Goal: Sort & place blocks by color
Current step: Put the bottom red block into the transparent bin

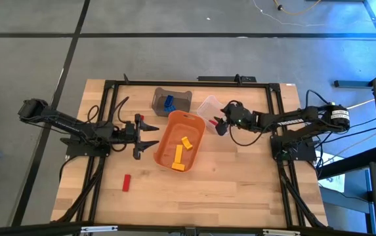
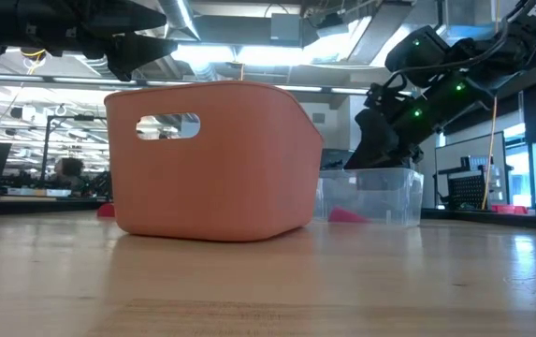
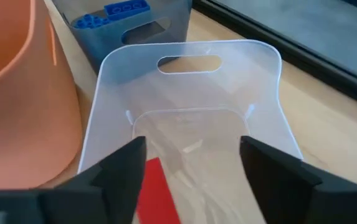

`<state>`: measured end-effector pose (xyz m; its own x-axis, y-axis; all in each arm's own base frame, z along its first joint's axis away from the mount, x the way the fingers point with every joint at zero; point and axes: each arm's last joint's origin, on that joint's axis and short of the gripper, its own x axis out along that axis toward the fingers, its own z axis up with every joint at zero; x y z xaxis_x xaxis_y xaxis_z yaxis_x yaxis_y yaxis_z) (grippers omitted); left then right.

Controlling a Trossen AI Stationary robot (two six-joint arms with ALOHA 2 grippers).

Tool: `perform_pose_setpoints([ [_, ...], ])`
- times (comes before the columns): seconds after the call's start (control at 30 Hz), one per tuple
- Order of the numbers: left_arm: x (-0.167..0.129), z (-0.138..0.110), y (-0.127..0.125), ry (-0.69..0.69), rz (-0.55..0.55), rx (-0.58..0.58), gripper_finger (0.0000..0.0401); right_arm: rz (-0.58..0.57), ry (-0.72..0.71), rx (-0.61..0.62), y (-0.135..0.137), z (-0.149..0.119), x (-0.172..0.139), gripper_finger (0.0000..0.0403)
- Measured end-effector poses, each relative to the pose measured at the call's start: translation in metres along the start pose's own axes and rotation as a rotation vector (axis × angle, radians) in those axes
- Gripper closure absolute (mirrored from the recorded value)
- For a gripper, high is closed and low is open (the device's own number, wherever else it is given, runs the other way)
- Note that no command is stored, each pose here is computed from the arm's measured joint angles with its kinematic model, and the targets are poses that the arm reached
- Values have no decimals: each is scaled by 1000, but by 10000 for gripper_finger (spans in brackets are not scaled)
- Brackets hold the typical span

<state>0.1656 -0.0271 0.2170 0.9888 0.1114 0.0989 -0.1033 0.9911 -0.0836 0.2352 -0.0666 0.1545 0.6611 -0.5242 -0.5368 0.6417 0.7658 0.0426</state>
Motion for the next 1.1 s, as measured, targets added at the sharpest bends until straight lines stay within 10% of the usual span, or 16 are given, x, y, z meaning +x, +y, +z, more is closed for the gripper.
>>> perform_pose_setpoints([
  [0.37, 0, 0, 0, -3, 2, 8, 150, 77, -221, -101, 15, 26, -40, 87],
  [0.7, 0, 0, 0, -4, 5, 9, 150, 570, -464, -232, 58, 39, -94, 91],
  [1.1, 0, 1, 1, -7, 27, 35, 150, 586, -472, -257, 61, 37, -96, 91],
])
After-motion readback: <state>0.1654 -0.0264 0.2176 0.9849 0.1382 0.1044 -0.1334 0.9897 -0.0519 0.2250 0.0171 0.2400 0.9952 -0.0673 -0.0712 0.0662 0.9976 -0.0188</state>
